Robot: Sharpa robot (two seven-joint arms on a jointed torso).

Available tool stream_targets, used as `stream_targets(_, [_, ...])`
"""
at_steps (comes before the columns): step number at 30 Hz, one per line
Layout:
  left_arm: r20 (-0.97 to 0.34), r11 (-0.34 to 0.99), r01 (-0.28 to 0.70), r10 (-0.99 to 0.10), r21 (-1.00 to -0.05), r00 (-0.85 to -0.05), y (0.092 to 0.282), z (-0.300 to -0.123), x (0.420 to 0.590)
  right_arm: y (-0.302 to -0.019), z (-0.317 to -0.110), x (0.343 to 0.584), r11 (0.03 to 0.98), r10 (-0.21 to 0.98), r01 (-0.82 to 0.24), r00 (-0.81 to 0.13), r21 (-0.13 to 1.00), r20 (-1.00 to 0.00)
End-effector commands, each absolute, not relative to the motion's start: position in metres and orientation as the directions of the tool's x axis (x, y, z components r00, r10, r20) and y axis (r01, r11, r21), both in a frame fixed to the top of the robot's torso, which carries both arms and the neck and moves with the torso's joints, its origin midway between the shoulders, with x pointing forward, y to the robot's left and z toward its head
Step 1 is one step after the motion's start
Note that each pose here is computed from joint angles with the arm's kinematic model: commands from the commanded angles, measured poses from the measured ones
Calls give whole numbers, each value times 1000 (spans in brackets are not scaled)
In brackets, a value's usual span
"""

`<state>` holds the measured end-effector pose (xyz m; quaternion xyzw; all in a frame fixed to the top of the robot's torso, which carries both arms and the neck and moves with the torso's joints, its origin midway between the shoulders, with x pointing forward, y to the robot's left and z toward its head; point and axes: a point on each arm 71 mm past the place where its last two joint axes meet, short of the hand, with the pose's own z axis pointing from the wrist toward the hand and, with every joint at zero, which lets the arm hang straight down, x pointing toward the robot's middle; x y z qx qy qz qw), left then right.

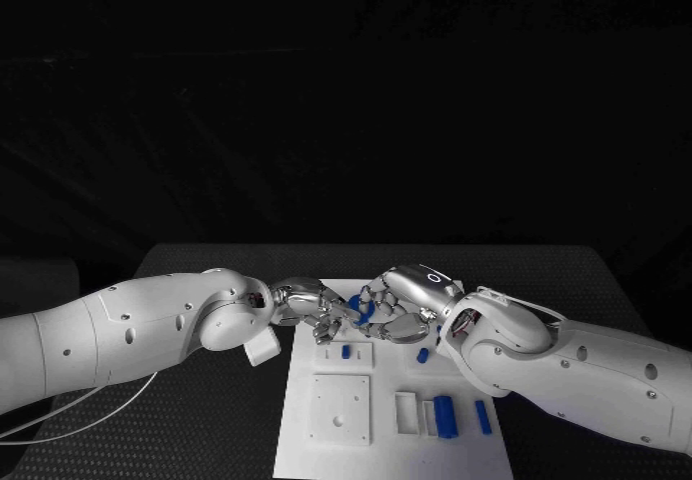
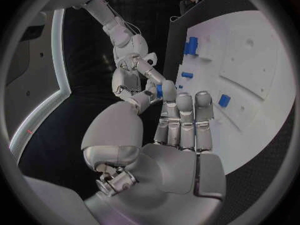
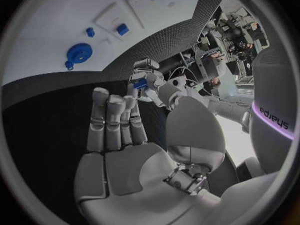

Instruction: Assemble the parts on the task board

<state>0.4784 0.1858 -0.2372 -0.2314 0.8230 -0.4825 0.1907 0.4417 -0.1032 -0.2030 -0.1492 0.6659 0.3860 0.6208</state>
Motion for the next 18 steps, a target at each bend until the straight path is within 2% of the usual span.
stream_targets(1, [-85, 416, -192, -561, -889, -823, 183, -236, 478, -102, -203, 441, 657, 271, -683, -183, 320, -945])
stream_targets(18, [-95, 409, -186, -578, -894, -811, 183, -235, 480, -101, -204, 440, 657, 265, -682, -190, 321, -945])
